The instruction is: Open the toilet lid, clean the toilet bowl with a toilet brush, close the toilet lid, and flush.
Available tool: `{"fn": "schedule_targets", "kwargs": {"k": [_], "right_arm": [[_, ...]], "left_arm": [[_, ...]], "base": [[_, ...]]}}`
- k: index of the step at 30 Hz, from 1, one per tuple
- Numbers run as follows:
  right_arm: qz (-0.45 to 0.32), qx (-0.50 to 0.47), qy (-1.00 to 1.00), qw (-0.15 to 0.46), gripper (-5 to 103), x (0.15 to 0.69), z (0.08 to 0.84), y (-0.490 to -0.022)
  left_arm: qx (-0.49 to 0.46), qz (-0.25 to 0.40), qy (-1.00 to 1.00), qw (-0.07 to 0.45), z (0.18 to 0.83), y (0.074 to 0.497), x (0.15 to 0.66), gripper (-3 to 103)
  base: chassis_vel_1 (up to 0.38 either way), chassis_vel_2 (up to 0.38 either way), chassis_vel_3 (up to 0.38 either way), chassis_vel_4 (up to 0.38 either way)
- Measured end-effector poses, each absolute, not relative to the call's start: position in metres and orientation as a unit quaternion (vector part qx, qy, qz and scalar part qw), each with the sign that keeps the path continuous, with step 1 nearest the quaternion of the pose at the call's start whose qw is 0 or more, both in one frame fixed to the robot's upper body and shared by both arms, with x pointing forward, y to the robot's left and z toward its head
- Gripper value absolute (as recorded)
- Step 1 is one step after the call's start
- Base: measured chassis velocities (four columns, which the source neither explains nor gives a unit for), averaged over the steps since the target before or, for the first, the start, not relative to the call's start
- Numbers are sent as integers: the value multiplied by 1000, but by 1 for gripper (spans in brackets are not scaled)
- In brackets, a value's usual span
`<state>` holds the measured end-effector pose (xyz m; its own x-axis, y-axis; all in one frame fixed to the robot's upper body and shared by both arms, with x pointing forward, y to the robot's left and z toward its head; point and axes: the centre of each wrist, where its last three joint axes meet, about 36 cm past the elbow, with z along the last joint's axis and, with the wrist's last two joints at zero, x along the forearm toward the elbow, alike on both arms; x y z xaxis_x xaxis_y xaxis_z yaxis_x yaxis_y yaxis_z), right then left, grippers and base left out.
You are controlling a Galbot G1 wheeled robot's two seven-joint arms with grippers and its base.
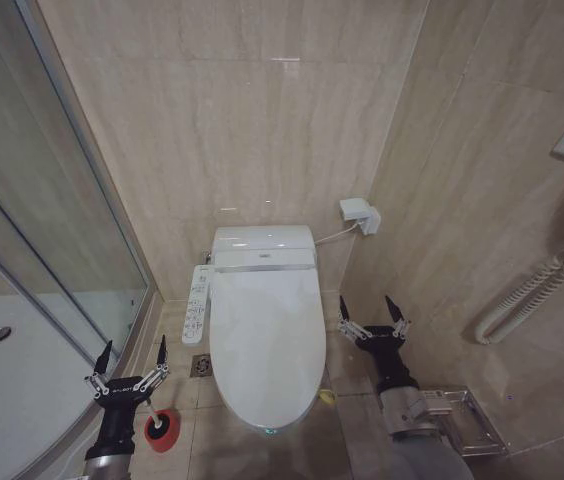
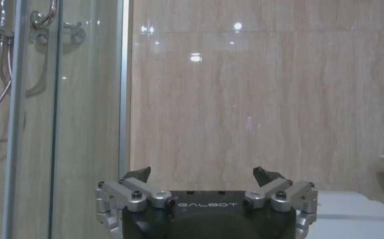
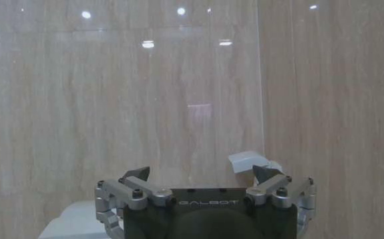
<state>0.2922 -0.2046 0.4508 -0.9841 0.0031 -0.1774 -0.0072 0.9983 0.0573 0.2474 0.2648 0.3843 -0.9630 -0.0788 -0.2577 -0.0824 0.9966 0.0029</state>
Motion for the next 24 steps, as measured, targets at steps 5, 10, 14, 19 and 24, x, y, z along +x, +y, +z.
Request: {"fn": "schedule_targets", "kwargs": {"k": [5, 10, 14, 19, 24], "right_arm": [[29, -1, 996, 89, 100, 292, 451, -205], [29, -1, 996, 89, 100, 292, 451, -205], [29, -1, 996, 89, 100, 292, 451, -205], [29, -1, 996, 89, 100, 292, 451, -205], [29, -1, 996, 89, 100, 292, 451, -205]], "left_arm": [[-41, 7, 991, 130, 384, 265, 247, 100], [-41, 7, 991, 130, 384, 265, 247, 100], [-41, 7, 991, 130, 384, 265, 247, 100], [-41, 7, 991, 130, 384, 265, 247, 100], [-41, 7, 991, 130, 384, 265, 247, 100]], "base": [[0, 0, 0, 0], [0, 0, 0, 0], [0, 0, 0, 0], [0, 0, 0, 0], [0, 0, 0, 0]]}}
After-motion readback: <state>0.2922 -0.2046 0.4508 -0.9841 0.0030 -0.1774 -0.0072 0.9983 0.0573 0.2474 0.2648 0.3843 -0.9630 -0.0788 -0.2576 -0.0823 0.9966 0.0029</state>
